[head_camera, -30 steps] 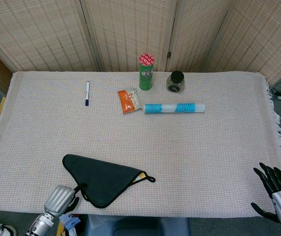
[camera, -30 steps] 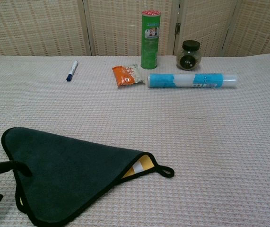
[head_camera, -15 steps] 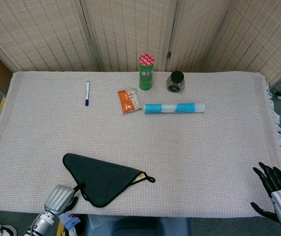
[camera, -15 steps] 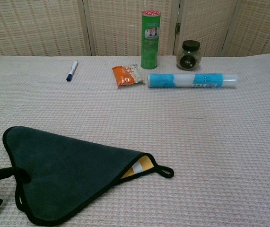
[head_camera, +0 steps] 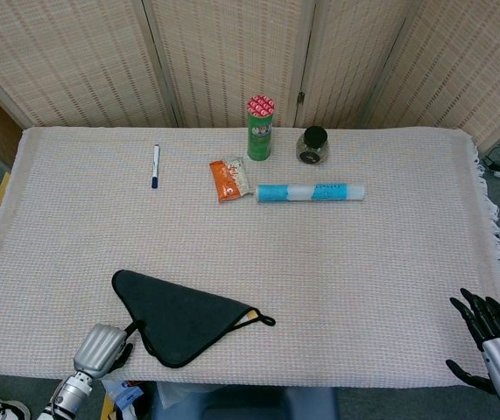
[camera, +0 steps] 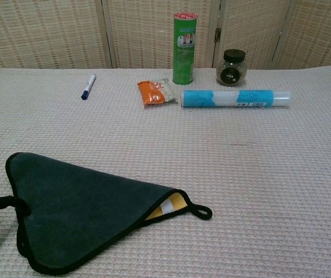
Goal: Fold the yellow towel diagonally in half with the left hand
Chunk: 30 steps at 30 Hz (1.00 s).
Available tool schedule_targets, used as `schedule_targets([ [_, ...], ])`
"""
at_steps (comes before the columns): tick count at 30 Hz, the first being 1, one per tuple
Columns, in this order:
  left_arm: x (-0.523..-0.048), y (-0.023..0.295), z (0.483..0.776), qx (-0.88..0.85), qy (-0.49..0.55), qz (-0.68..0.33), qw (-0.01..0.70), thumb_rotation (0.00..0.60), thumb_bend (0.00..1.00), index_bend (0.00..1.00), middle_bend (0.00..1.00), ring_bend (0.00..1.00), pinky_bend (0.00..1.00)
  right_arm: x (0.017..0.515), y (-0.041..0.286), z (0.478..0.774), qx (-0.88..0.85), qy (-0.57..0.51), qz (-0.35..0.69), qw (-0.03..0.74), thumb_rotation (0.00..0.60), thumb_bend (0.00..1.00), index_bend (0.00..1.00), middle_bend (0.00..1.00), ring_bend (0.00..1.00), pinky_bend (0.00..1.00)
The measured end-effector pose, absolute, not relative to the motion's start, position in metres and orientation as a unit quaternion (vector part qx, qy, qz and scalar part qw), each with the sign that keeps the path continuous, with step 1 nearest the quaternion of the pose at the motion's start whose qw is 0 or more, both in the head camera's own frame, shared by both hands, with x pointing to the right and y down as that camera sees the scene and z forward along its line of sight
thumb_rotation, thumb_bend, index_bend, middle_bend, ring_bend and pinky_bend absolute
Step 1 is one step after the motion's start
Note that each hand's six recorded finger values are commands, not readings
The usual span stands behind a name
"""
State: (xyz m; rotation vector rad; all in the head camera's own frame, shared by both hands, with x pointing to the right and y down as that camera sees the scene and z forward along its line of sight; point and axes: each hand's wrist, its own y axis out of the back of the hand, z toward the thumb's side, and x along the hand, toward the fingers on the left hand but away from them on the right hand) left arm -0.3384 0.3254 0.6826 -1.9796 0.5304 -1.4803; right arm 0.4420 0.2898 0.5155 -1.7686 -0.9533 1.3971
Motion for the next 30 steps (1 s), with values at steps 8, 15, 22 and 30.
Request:
schedule_targets([
  [8, -0.345, 0.321, 0.689, -0.739, 0.204, -0.568, 0.298, 0.600, 0.62, 0.28, 1.00, 1.00, 1.00, 0.442, 0.291, 0.514, -0.679, -0.367, 0.536, 0.341, 0.600, 0.24, 0.00, 0.00, 0.00, 0.00],
  [15, -0.347, 0.313, 0.679, -0.732, 0.234, -0.560, 0.310, 0.600, 0.62, 0.24, 1.00, 1.00, 1.00, 0.441, 0.291, 0.514, -0.680, -0.366, 0.535, 0.342, 0.600, 0.24, 0.00, 0.00, 0.00, 0.00],
  [22, -0.357, 0.295, 0.652, -0.714, 0.297, -0.539, 0.334, 0.600, 0.62, 0.18, 1.00, 1.00, 1.00, 0.440, 0.292, 0.515, -0.682, -0.364, 0.534, 0.344, 0.600, 0.24, 0.00, 0.00, 0.00, 0.00],
  [30, -0.406, 0.259, 0.597, -0.640, 0.424, -0.514, 0.383, 0.600, 0.50, 0.14, 0.58, 0.55, 0.61, 0.433, 0.290, 0.521, -0.683, -0.357, 0.531, 0.353, 0.600, 0.24, 0.00, 0.00, 0.00, 0.00],
])
